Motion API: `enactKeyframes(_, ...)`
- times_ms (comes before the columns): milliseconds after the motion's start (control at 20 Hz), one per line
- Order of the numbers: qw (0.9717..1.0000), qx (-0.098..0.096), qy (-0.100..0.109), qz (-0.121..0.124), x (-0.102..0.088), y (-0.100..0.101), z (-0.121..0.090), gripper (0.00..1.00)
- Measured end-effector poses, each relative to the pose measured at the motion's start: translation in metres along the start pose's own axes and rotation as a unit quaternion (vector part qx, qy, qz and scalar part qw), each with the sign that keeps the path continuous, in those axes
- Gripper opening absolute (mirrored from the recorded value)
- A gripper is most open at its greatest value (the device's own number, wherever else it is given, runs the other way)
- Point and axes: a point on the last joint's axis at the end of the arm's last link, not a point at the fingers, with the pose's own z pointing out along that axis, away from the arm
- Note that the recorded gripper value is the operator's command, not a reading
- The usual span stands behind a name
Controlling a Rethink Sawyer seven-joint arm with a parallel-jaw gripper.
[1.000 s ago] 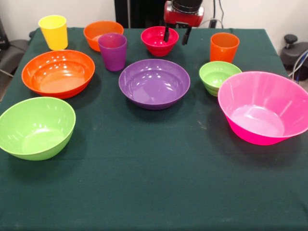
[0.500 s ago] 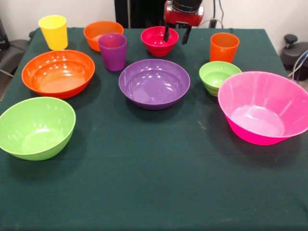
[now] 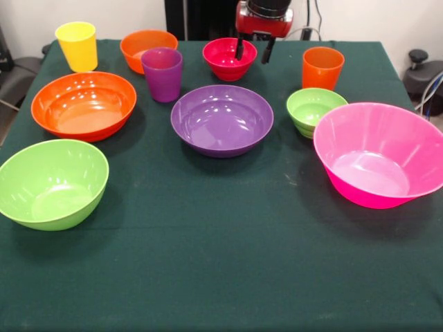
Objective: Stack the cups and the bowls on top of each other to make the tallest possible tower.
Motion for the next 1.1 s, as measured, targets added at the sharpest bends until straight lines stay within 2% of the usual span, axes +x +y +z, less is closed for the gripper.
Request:
enactKeyframes(850, 1.0000, 0.000, 0.002, -0.002, 0.000, 0.000, 0.002, 1.00)
enactKeyframes(1100, 0.9998, 0.001, 0.019, -0.008, 0.010, 0.001, 0.018, 1.00)
